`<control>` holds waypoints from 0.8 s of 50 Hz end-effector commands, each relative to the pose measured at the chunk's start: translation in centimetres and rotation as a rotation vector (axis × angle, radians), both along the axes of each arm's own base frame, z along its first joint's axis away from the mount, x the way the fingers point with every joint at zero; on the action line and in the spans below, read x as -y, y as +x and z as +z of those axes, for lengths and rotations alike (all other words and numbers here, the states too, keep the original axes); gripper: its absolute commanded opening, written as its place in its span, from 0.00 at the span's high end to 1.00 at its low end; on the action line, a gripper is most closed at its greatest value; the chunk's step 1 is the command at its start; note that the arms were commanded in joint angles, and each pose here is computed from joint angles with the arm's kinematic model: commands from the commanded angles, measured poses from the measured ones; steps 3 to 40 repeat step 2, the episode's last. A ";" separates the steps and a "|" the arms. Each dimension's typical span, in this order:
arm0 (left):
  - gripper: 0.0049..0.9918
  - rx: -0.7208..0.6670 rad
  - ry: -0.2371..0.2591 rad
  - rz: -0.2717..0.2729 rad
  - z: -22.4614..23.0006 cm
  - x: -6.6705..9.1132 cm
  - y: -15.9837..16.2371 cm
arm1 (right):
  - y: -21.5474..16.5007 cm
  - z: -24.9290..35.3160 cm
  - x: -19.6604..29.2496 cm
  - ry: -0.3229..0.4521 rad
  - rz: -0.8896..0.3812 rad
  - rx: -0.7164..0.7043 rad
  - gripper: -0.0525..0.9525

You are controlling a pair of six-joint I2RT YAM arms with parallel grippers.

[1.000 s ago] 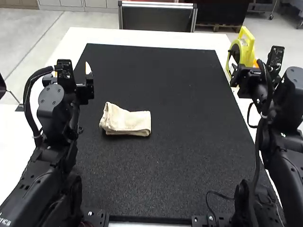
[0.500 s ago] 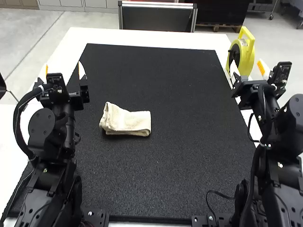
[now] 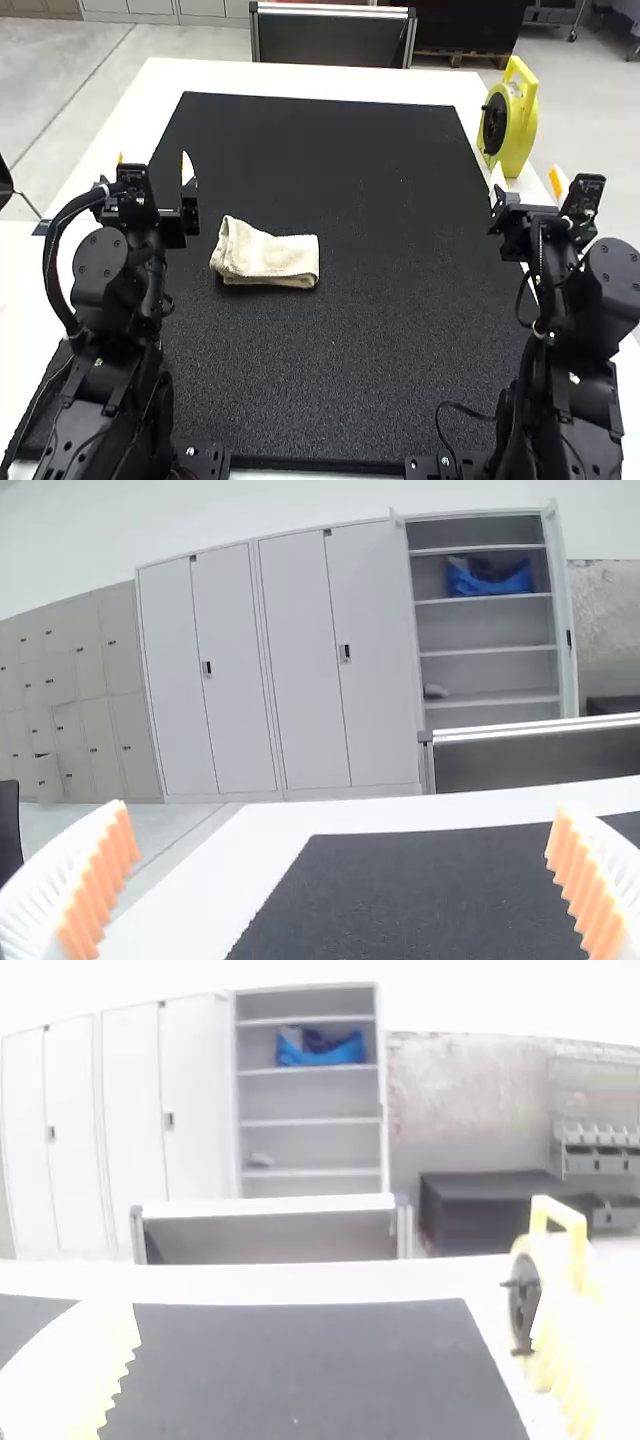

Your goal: Fold the towel.

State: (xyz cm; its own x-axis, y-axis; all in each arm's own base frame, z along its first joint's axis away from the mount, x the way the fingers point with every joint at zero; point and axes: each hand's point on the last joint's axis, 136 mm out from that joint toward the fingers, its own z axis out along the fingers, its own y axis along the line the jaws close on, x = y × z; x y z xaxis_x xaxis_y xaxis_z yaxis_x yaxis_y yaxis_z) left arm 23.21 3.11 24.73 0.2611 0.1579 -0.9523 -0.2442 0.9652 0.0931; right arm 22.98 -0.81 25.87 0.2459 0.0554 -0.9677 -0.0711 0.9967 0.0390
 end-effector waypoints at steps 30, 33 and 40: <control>0.02 0.023 -0.085 -0.055 0.0 0.5 0.0 | 0.1 -0.6 0.5 -0.014 -0.029 -0.019 0.04; 0.02 0.023 -0.085 -0.055 0.0 0.5 0.0 | 0.1 -0.6 0.5 -0.014 -0.029 -0.019 0.04; 0.02 0.023 -0.085 -0.055 0.0 0.5 0.0 | 0.1 -0.6 0.5 -0.014 -0.029 -0.019 0.04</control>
